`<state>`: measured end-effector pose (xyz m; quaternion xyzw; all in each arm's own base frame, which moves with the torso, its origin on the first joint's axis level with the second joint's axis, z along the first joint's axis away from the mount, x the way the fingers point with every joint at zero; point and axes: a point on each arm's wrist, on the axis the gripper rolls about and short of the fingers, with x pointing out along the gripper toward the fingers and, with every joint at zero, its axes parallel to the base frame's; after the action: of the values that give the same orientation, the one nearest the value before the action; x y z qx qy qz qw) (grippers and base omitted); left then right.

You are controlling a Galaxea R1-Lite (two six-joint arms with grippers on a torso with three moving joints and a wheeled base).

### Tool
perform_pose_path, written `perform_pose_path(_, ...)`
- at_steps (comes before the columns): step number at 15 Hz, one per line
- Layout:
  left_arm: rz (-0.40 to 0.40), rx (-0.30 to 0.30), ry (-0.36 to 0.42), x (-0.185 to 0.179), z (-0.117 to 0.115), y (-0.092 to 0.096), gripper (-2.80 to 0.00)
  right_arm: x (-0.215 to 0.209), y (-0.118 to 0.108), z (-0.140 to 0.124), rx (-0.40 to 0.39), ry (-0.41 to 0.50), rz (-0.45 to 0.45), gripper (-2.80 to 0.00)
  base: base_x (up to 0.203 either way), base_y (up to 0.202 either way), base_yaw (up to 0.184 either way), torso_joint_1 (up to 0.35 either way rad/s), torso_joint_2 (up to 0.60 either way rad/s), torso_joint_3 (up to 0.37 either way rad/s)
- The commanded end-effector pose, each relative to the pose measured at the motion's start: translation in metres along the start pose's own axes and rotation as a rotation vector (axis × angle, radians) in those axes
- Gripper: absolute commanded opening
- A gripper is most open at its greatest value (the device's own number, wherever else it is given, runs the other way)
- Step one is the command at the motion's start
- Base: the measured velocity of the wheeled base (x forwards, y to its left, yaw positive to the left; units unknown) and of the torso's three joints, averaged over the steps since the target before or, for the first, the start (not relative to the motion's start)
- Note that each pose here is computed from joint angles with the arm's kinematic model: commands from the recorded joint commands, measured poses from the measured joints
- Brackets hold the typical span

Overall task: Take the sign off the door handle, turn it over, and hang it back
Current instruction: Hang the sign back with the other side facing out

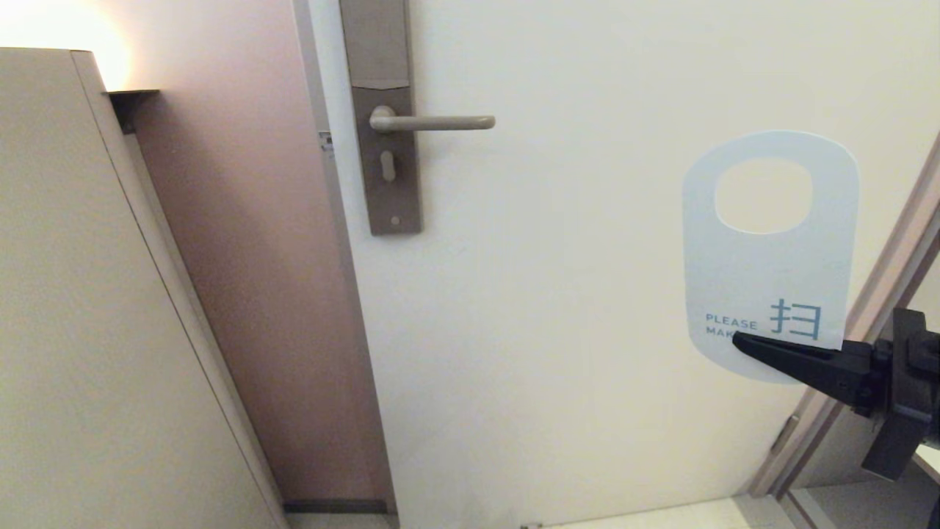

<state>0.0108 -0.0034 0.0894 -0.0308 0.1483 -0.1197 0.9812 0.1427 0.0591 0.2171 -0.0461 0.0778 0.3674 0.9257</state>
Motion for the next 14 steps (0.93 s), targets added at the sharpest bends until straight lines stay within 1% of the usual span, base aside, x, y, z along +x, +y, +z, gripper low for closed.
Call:
perform_pose_path(1, 0.056, 0.028, -0.063, -0.0052, -0.0013, 0.0012, -2.80, 0.0000, 0.0001, -0.0002, -0.002, -0.002, 0.002, -2.80, 0.000, 0.000, 0.000, 0.000, 0.00, 0.000)
perform_pose_path(2, 0.078, 0.054, -0.084, -0.0070, -0.0017, 0.0016, -2.80, 0.0000, 0.0001, -0.0002, -0.002, -0.002, 0.002, -2.80, 0.000, 0.000, 0.000, 0.000, 0.00, 0.000)
perform_pose_path(3, 0.083, 0.084, -0.110, -0.0094, -0.0024, 0.0017, -2.80, 0.0004, 0.0000, -0.0009, -0.001, 0.001, 0.003, -2.80, 0.000, 0.000, 0.000, 0.000, 0.00, 0.000)
perform_pose_path(4, 0.090, 0.133, -0.113, -0.0099, -0.0025, 0.0018, -2.80, 0.0007, -0.0001, -0.0010, -0.006, 0.002, 0.003, -2.80, 0.000, 0.000, 0.000, 0.000, 0.00, 0.000)
perform_pose_path(5, 0.092, 0.159, -0.112, -0.0099, -0.0025, 0.0018, -2.80, 0.0010, -0.0002, -0.0012, -0.010, 0.003, 0.003, -2.80, 0.000, 0.000, 0.000, 0.000, 0.00, 0.000)
perform_pose_path(6, 0.088, 0.150, -0.111, -0.0099, -0.0027, 0.0017, -2.80, 0.0014, -0.0004, -0.0014, -0.011, 0.005, 0.003, -2.80, 0.000, 0.000, 0.000, 0.000, 0.00, 0.000)
perform_pose_path(8, 0.075, 0.113, -0.111, -0.0098, -0.0028, 0.0015, -2.80, 0.0017, -0.0005, -0.0016, -0.011, 0.006, 0.003, -2.80, 0.000, 0.000, 0.000, 0.000, 0.00, 0.000)
perform_pose_path(11, 0.074, 0.084, -0.112, -0.0098, -0.0028, 0.0015, -2.80, 0.0028, -0.0009, -0.0021, -0.009, 0.010, 0.004, -2.80, 0.000, 0.000, 0.000, 0.000, 0.00, 0.000)
perform_pose_path(12, 0.075, 0.078, -0.112, -0.0098, -0.0028, 0.0015, -2.80, 0.0028, -0.0009, -0.0021, -0.009, 0.010, 0.004, -2.80, 0.000, 0.000, 0.000, 0.000, 0.00, 0.000)
perform_pose_path(14, 0.067, 0.105, -0.109, -0.0098, -0.0030, 0.0013, -2.80, 0.0028, -0.0010, -0.0011, -0.010, 0.007, 0.003, -2.80, 0.000, 0.000, 0.000, 0.000, 0.00, 0.000)
